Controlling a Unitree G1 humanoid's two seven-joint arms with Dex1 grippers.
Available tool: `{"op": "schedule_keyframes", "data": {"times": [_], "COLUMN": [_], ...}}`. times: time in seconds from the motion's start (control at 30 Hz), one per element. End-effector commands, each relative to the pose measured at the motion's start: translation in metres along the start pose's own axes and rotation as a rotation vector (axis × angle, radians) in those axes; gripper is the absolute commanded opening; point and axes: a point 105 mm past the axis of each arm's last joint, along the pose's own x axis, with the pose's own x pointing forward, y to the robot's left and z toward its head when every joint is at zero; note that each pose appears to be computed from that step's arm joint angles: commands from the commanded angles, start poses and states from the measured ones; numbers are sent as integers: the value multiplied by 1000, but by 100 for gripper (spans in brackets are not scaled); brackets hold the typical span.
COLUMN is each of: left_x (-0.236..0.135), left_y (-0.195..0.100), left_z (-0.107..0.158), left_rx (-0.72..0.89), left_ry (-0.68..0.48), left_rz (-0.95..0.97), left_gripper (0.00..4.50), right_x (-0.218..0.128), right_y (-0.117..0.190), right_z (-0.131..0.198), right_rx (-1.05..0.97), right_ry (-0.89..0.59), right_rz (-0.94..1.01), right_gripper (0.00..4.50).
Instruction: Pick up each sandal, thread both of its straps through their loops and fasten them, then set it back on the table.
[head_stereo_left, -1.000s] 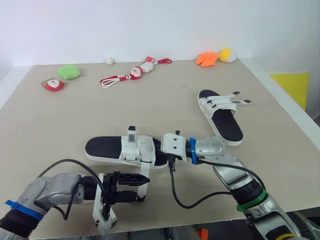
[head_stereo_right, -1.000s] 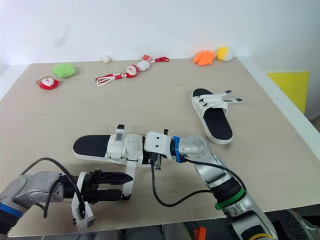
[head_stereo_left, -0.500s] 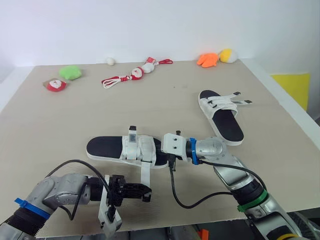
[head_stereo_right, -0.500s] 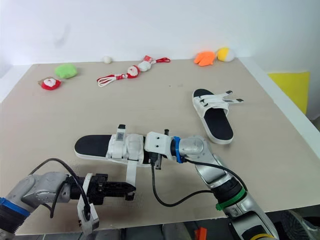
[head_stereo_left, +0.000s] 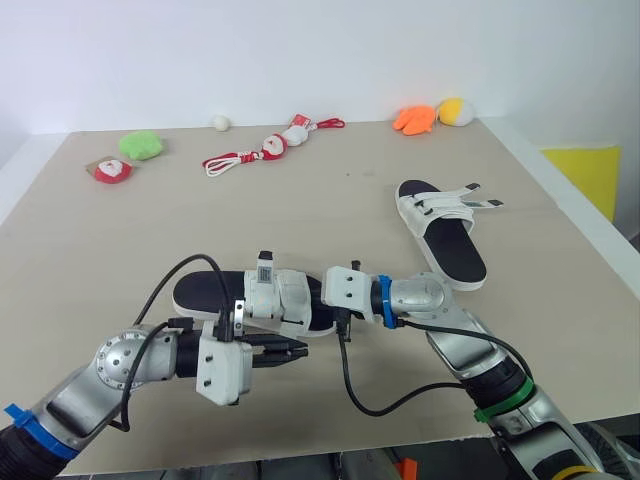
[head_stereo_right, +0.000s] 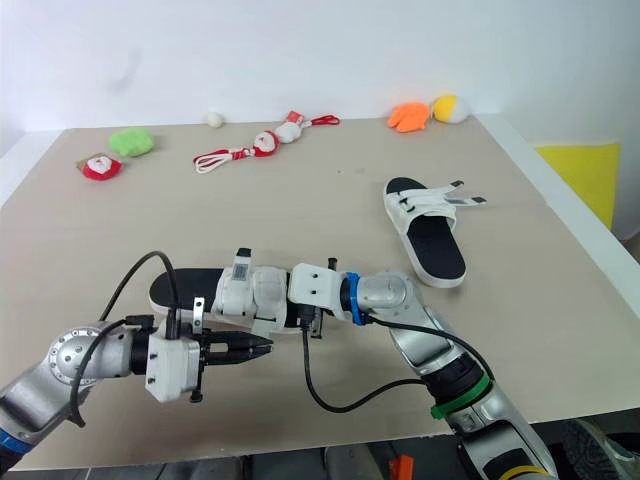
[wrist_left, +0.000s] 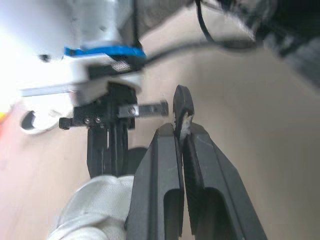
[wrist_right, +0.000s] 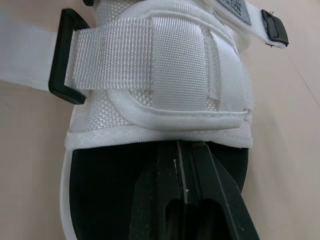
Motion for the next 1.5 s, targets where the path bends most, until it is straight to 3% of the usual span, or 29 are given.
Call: {"op": "schedule_keyframes", "data": {"times": [0.03,0.23,0.47,0.77,0.97,1.5], "left_x": [-3,-14,-14,-2,3,14], "left_y": [14,36,87,116,120,126], "left_z": [31,45,37,6,-18,-52], "left_rx": [-179,-512,-585,-618,-629,-696], "left_ry": [-94,-211,-290,-190,-101,-31], "left_rz": [-3,3,199,300,338,392], "left_gripper": [13,13,13,13,13,13], "right_x": [3,6,7,7,7,9], "right_y": [7,6,7,8,9,12], "right_z": [-13,-13,-11,-11,-10,-9], "right_rx": [34,32,32,32,34,32], "right_ry": [43,39,33,32,30,25], "right_rz": [30,27,26,25,24,26], "right_gripper": [0,0,0,0,0,0]}}
